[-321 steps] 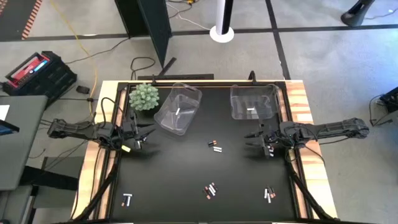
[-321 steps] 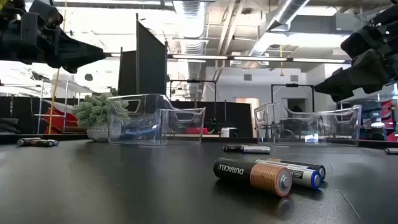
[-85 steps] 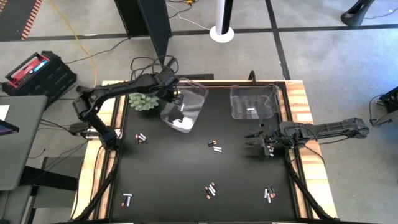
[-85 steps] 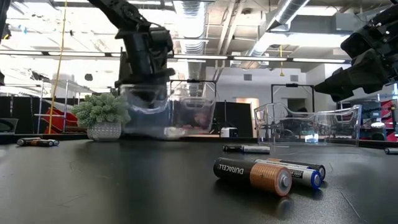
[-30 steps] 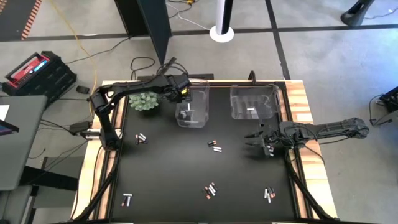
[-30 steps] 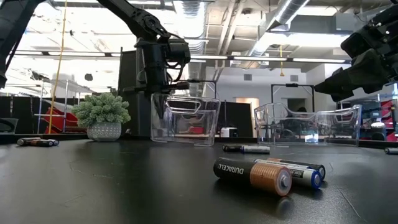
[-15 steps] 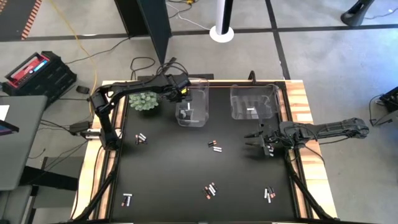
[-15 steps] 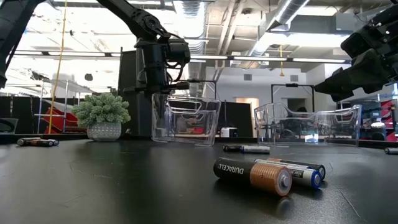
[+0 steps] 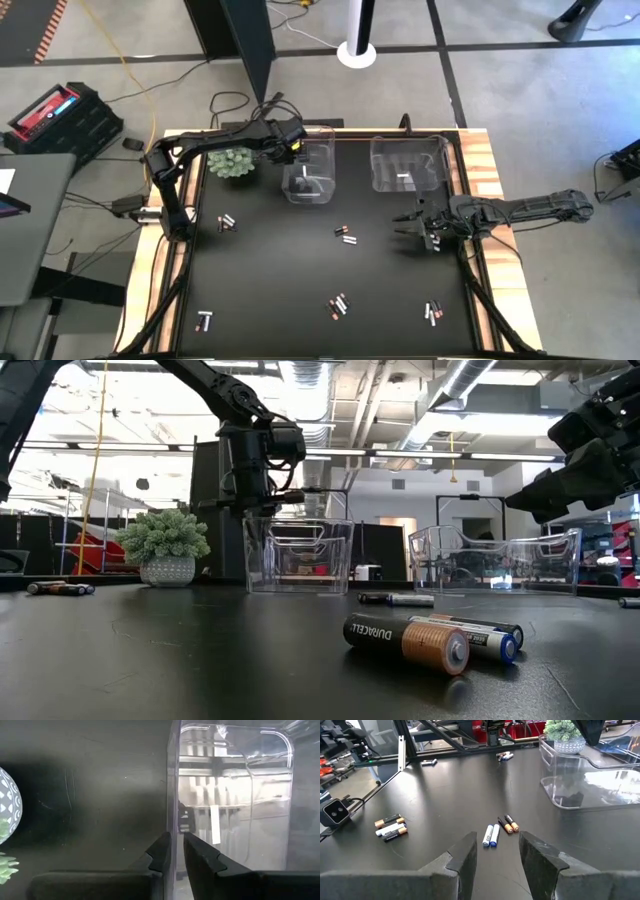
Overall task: Sort batteries
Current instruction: Adjust the left transparent bin, then adjust the right transparent bin
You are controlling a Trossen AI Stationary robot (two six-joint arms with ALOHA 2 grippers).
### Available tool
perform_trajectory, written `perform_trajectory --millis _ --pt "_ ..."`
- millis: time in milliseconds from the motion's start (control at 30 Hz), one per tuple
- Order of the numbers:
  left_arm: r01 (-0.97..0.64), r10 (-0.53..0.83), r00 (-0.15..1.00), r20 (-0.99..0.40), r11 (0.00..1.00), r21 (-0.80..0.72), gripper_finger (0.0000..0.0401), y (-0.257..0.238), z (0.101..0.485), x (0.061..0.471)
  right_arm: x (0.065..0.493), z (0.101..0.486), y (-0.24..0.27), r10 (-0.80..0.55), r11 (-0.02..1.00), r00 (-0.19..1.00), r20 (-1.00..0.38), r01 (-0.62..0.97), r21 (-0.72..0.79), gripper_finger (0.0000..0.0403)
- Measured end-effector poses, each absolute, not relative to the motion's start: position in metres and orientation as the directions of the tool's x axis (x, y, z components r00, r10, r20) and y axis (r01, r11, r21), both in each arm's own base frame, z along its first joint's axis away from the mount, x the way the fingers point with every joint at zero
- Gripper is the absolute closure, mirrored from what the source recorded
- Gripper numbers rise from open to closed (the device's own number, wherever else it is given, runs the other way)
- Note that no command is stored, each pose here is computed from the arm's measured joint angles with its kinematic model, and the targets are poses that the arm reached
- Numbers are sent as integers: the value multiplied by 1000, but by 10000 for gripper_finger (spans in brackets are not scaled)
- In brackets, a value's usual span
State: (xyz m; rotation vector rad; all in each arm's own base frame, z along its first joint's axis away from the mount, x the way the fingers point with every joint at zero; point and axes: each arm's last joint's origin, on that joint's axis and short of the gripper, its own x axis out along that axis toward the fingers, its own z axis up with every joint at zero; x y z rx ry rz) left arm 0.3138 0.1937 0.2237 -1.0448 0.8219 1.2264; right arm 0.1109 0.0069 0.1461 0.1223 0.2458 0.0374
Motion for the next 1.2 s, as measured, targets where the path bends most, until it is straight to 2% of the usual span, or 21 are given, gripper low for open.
perform_trajectory --millis 333,567,767,900,1033,1200 --pt "-979 343 201 -918 45 -197 351 192 234 310 111 146 7 52 992 969 -240 -22 126 236" --pt "-966 374 258 -891 71 -250 351 182 263 300 111 146 7 52 992 969 -240 -22 126 236" --pt "-932 406 353 -843 227 -282 351 160 297 291 111 146 7 52 992 969 -240 -22 126 236" --pt "-895 428 411 -805 356 -268 351 136 316 288 111 146 7 52 992 969 -240 -22 126 236" --pt "-866 469 445 -763 444 -232 351 112 331 287 111 146 7 52 993 969 -240 -25 112 236" --pt "-793 443 508 -739 575 -200 351 85 341 287 111 146 7 52 996 969 -240 -32 84 236"
